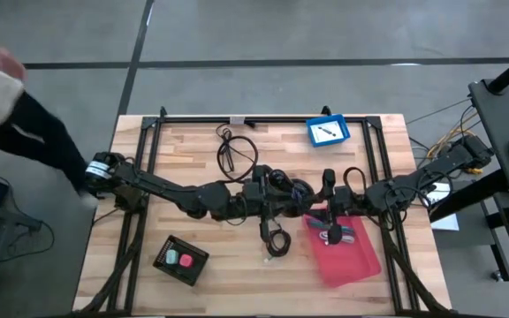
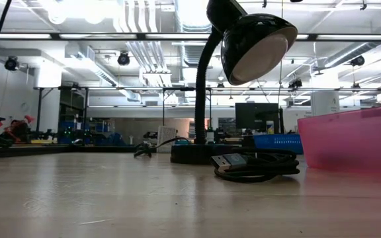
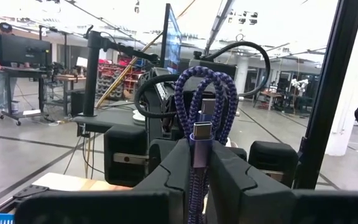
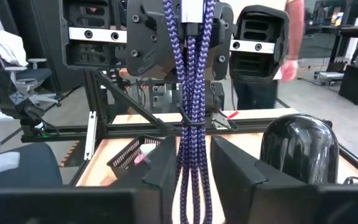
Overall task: Pick and place items into bin
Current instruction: Put the purple charger cable into the pink bin
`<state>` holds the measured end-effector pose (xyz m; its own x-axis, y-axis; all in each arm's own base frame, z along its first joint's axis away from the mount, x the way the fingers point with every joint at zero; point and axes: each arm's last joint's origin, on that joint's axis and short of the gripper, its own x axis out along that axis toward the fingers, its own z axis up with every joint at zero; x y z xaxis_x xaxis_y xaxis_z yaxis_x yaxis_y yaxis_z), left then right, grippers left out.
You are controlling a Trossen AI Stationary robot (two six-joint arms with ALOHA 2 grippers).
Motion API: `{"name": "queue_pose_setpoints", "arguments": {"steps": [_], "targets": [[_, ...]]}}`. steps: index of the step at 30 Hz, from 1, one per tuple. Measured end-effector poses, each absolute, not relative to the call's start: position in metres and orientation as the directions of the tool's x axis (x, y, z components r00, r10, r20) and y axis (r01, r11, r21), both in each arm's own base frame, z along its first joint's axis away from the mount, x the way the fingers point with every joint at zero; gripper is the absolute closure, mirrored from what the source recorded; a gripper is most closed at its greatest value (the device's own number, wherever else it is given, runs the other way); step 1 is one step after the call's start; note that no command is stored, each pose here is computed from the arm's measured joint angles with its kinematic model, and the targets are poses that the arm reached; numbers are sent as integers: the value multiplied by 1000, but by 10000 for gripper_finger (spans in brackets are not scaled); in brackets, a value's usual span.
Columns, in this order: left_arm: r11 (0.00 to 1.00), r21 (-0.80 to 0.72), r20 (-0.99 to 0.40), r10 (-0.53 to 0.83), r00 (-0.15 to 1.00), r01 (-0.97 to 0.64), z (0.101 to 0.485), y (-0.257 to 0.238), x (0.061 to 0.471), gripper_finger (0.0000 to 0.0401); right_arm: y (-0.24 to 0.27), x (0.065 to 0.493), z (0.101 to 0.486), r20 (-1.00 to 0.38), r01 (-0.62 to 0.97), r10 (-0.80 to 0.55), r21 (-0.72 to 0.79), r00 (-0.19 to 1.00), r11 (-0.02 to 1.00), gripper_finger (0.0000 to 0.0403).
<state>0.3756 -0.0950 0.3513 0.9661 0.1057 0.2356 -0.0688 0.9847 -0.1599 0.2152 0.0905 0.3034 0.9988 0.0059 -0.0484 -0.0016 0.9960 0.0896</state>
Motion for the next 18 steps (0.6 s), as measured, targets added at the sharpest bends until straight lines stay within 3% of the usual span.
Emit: {"name": "queue_pose_setpoints", "arguments": {"steps": [6,18], "targets": [[989,-146,240,55,969,-20,352,-96,376,373,91,215,303,-49,-15,20,92,999,996,383],[989,-150,253,49,966,-10,358,-95,369,297,89,207,309,-38,-54,61,157,997,986,389]]}}
